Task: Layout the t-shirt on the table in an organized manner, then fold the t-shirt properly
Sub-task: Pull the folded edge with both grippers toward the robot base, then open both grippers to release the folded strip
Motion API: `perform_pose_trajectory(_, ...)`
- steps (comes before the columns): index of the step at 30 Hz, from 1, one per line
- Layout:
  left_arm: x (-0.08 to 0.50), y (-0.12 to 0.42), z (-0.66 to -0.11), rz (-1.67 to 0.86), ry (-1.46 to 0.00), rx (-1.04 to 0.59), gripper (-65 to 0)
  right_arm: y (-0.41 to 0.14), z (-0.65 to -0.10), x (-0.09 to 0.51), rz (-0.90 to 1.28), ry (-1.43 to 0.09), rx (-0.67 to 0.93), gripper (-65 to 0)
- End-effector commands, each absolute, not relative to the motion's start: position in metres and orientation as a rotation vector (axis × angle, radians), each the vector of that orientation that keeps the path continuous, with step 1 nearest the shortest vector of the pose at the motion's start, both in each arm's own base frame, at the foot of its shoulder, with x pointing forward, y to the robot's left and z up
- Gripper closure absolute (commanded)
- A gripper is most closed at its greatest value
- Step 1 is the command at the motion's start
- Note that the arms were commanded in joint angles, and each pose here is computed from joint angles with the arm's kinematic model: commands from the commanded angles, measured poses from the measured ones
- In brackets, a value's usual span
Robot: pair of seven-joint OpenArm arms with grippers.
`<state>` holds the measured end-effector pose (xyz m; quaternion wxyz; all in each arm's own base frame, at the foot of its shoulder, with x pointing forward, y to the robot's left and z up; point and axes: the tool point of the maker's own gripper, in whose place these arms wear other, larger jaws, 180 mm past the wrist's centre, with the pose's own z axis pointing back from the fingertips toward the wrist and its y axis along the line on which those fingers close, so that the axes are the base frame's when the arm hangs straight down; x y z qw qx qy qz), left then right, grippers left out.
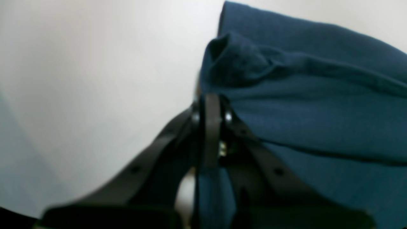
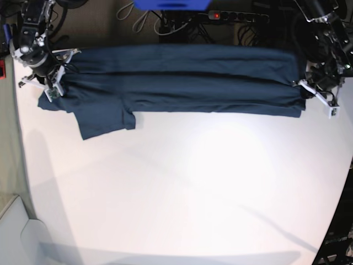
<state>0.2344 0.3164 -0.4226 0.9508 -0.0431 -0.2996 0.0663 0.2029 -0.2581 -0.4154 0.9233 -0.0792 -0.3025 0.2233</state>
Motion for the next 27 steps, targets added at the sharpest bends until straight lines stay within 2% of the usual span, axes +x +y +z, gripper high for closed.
perform_pose_trajectory(1,0.243,0.326,-0.411,0.126,-0.647,-0.062,-0.5,-0.264,-0.408,0.208,0.464,-0.642,-0.185,0.0)
perform_pose_trajectory(3,0.247,0.321,-0.411,0.109,-0.661,-0.068,-0.6,-0.258,-0.41,0.208,0.482,-0.638,-0.174,-0.1)
perform_pose_trajectory(6,0.249,0.313,-0.414,0.065,-0.642,-0.075,-4.0,-0.255,-0.411,0.208,0.517,-0.628,-0.17,-8.6)
perform_pose_trajectory(8,0.248,0.309,-0.416,0.056,-0.636,-0.081,-9.7,-0.255,-0.411,0.203,0.529,-0.619,-0.17,-16.0)
perform_pose_trajectory(10,0.247,0.308,-0.417,0.056,-0.631,-0.084,-18.1,-0.257,-0.41,0.201,0.529,-0.616,-0.176,-22.8)
perform_pose_trajectory(13,0.247,0.308,-0.417,0.059,-0.631,-0.084,-25.7,-0.267,-0.398,0.206,0.536,-0.636,-0.215,-28.9)
perform_pose_trajectory(19,0.246,0.309,-0.417,0.064,-0.632,-0.084,-26.0,-0.287,-0.375,0.212,0.513,-0.676,-0.284,-34.3)
perform_pose_trajectory(27,0.246,0.309,-0.416,0.06,-0.631,-0.08,-26.0,-0.296,-0.357,0.227,0.494,-0.728,-0.327,-34.8)
